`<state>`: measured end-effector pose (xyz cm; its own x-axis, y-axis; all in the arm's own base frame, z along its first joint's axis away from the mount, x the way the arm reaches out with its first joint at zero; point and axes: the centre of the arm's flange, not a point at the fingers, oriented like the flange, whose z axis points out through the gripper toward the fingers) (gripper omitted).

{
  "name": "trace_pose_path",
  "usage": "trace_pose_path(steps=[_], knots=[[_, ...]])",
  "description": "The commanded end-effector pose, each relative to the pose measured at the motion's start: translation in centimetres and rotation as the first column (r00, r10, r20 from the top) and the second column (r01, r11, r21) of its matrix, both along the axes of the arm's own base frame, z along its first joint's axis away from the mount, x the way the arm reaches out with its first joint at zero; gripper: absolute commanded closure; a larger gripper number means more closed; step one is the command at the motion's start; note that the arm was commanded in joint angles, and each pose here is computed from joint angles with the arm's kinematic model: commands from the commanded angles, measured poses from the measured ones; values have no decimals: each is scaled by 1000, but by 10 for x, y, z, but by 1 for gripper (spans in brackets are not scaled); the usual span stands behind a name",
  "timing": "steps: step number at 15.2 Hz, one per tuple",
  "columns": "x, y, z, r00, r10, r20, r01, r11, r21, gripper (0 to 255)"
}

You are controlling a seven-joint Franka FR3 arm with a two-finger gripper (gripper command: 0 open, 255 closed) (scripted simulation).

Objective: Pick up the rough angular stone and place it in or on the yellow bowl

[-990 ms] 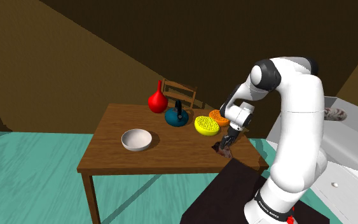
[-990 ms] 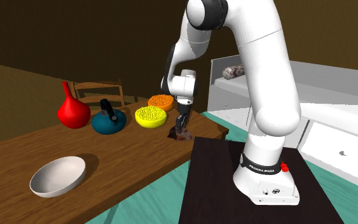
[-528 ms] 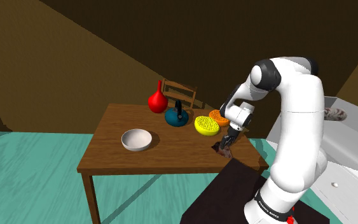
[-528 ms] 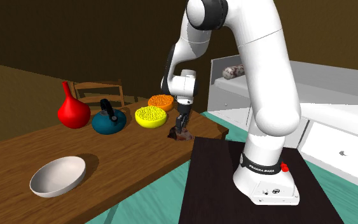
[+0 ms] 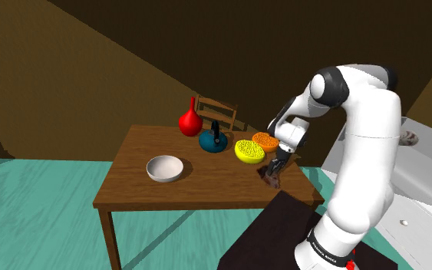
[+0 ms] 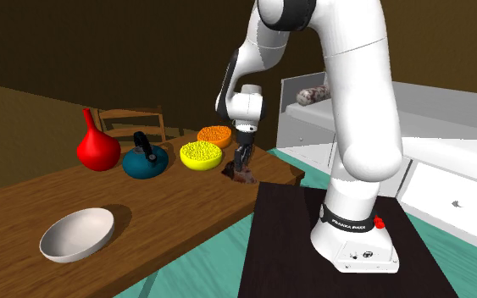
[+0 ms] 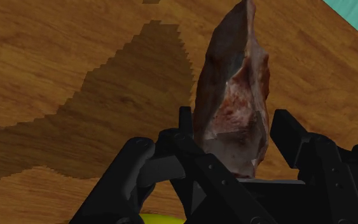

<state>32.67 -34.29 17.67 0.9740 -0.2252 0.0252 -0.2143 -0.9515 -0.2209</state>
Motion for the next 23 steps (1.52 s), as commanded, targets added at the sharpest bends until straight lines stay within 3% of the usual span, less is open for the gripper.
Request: trace_pose_path(steps=[1,23], knots=[[-1,1,11,1000,0,0,0,1000,0,255],[-1,1,128,1000,0,0,0,1000,0,255]])
